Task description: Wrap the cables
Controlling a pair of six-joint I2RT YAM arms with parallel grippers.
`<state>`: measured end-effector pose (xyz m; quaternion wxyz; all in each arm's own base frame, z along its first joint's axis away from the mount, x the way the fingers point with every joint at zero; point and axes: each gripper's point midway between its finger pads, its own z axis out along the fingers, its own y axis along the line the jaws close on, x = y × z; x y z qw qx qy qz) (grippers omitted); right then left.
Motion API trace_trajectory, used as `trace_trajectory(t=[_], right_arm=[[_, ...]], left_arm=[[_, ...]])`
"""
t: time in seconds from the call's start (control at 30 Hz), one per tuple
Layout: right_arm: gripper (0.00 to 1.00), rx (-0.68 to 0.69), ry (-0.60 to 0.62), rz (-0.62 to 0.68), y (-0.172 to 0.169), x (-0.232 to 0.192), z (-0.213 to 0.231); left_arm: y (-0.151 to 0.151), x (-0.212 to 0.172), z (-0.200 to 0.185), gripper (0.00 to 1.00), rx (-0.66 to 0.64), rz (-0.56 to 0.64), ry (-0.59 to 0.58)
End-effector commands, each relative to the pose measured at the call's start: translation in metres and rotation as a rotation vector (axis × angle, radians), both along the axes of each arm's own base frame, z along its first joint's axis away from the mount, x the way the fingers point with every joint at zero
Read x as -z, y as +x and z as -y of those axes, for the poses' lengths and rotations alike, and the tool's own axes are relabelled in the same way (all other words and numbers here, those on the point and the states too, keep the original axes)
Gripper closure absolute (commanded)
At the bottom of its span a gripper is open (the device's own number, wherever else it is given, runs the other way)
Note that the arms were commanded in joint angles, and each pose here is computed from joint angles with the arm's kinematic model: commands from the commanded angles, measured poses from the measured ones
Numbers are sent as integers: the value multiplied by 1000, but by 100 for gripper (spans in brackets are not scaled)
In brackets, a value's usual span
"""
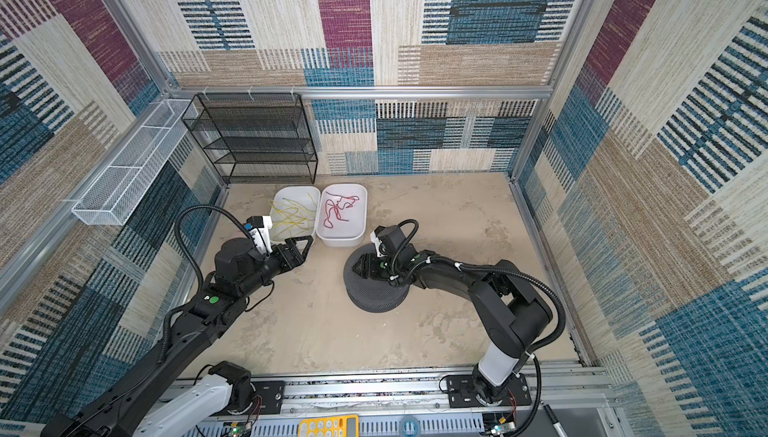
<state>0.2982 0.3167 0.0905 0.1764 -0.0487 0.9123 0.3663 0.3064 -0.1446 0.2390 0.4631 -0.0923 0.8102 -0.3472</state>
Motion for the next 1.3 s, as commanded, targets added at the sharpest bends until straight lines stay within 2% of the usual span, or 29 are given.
trace_trajectory(t=[0.0, 0.27, 0.37, 0.47, 0.67, 0.83, 1.0, 1.1, 1.27], right_arm=[[35, -1, -14, 15, -1, -8, 3], [35, 10, -14, 65, 1, -26, 8], [35, 12, -17, 87, 1, -33, 10], [35, 17, -25, 120, 4, -44, 13], [35, 41, -57, 215, 13, -70, 21], [34, 82, -97, 291, 21, -86, 33], [33, 140, -128, 347, 26, -95, 46], [28, 151, -114, 382, 25, -100, 50], [28, 185, -108, 394, 23, -98, 57]], left_arm=[[1, -6, -3, 17, -7, 21, 35], [-2, -14, -9, 16, -23, 31, 52], [-3, -16, -14, 6, -50, 33, 66], [-4, -18, -19, 4, -66, 46, 78], [-4, -27, -21, 11, -69, 49, 117], [-2, -31, -32, 26, -106, 44, 203], [1, -37, -49, 29, -189, 53, 248], [-1, -52, -51, 27, -188, 109, 260], [-1, -72, -59, 25, -228, 204, 254]])
